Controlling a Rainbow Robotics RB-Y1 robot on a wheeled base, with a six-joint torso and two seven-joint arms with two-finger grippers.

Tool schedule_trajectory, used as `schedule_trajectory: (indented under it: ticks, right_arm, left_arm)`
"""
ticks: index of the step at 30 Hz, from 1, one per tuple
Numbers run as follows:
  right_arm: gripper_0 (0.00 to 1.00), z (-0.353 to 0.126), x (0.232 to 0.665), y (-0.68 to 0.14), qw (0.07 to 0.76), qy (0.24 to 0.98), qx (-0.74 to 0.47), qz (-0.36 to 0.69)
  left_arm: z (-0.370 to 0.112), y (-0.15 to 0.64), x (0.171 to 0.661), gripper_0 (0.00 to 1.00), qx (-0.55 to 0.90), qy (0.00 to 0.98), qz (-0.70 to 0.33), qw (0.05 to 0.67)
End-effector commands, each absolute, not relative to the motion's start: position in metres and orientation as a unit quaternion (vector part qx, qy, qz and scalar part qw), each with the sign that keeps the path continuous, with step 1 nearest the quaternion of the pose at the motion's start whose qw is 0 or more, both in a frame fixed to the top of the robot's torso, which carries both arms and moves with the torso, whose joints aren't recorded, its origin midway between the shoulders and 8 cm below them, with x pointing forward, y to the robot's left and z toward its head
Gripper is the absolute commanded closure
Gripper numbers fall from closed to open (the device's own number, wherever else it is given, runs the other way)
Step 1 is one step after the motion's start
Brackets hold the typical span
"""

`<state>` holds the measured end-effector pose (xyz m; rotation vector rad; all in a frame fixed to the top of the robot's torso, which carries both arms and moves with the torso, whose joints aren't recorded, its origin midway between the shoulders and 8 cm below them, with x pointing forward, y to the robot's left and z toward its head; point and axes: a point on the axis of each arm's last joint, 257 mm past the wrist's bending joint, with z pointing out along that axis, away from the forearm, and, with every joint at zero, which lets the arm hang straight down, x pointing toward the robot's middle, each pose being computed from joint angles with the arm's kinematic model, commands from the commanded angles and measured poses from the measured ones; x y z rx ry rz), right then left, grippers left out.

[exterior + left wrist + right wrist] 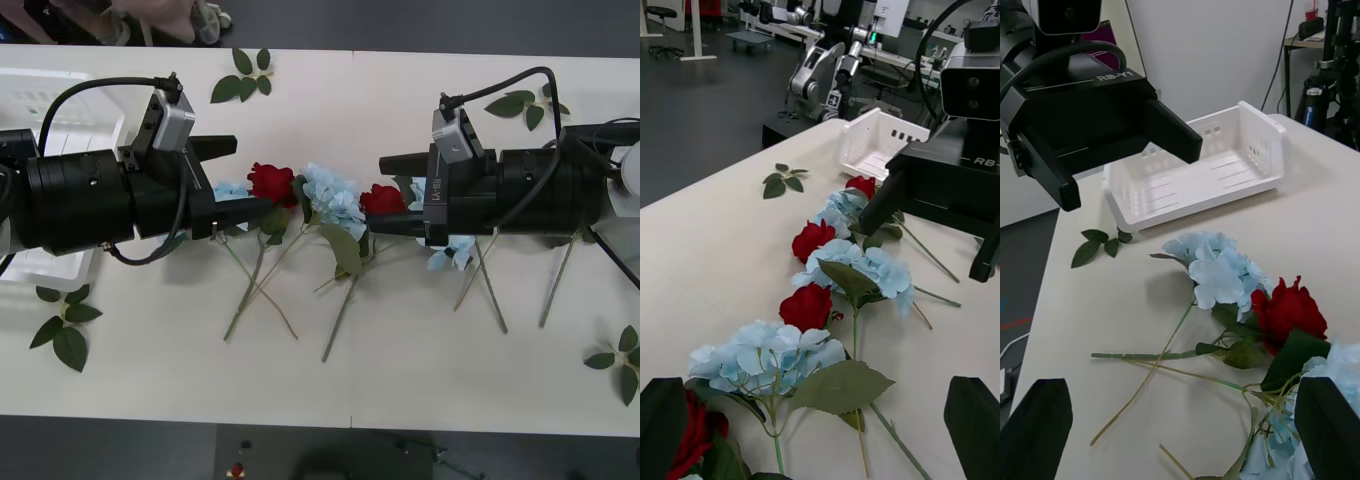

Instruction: Put the red flowers into the right box and the blue flowers into the left box

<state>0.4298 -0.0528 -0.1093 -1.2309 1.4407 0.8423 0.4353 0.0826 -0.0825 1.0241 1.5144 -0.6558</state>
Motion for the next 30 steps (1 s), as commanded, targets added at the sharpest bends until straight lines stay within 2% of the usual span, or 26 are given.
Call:
schedule_trajectory:
  ticks: [1,30]
  right_arm:
    - [0.0,-0.0998,0.433,-0.0626,0.518,0.592,-0.524,0.327]
    - [0.0,-0.0998,0.433,-0.0626,0.518,0.592,-0.524,0.327]
  left_arm:
    - [-0.0628,0.0761,0.4349,0.0,0.465,0.611,-0.256,0.588]
    - [-0.0628,0.0761,0.4349,0.0,0.465,0.611,-0.256,0.588]
